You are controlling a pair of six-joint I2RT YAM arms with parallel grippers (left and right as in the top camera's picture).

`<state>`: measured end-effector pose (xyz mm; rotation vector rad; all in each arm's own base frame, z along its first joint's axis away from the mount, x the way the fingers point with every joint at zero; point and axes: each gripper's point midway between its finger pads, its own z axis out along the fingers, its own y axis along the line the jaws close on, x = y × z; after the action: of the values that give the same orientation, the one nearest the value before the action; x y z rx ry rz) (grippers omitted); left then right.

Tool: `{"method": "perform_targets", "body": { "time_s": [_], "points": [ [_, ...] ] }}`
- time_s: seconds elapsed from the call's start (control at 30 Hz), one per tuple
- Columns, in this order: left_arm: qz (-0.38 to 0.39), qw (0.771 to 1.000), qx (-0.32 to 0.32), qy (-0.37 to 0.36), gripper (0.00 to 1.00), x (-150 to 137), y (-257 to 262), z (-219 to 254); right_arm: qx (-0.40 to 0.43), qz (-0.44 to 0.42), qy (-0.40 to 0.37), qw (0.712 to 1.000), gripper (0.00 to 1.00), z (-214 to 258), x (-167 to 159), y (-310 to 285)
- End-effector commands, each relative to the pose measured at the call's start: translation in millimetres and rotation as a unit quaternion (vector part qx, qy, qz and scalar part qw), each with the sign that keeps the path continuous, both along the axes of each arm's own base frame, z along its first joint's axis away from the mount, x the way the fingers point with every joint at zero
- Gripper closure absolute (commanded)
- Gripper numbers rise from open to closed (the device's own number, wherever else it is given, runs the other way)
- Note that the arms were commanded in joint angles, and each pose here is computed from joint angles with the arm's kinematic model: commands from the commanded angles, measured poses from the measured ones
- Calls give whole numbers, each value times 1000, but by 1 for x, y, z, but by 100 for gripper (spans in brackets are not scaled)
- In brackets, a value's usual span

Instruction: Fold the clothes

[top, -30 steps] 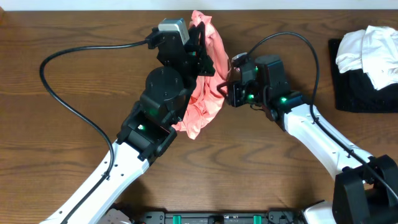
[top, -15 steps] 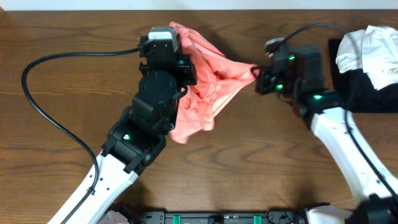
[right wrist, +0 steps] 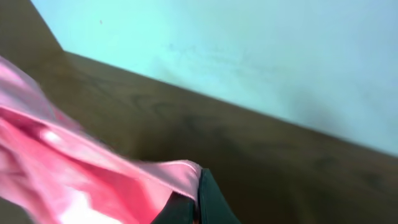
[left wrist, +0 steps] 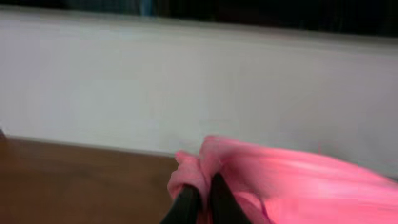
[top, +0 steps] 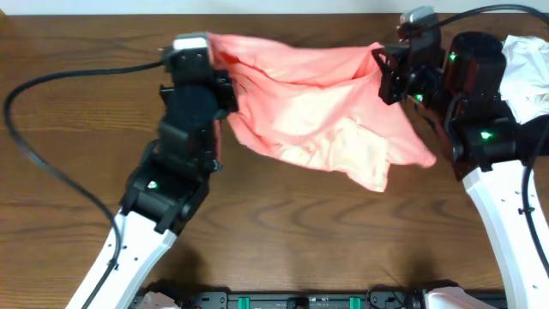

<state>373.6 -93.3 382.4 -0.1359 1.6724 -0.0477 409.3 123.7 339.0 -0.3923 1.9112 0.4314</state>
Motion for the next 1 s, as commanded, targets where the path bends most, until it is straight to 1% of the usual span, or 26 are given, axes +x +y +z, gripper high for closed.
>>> {"method": "perform_targets", "body": {
  "time_s": [0.0,0.1,0.2,0.3,0.4,0.57,0.77,0.9,0.97],
  "points": [
    [32,996,5,-78,94,-24,31,55,-37,-26,-66,997,99,44,-1,-24],
    [44,993,-4,-110,94,-40,46,77,-54,-34,-87,994,99,55,-2,-36],
    [49,993,-2,-106,94,-50,54,78,-64,-40,-95,993,99,59,-4,-43],
    [47,996,12,-76,94,-54,55,64,-66,-45,-88,993,99,57,-6,-48],
    [45,998,26,-43,94,-53,55,47,-63,-33,-77,994,99,52,-9,-44],
    [46,999,16,13,94,-49,53,17,-60,-18,-48,997,99,39,-15,-40],
    [45,997,37,55,93,-43,50,-6,-63,-16,-21,998,99,27,-19,-40],
    [44,996,42,66,74,-40,49,-12,-63,-16,-21,998,99,27,-19,-40],
    [44,996,42,66,69,-40,49,-12,-63,-16,-20,998,99,26,-19,-40]
  ]
}}
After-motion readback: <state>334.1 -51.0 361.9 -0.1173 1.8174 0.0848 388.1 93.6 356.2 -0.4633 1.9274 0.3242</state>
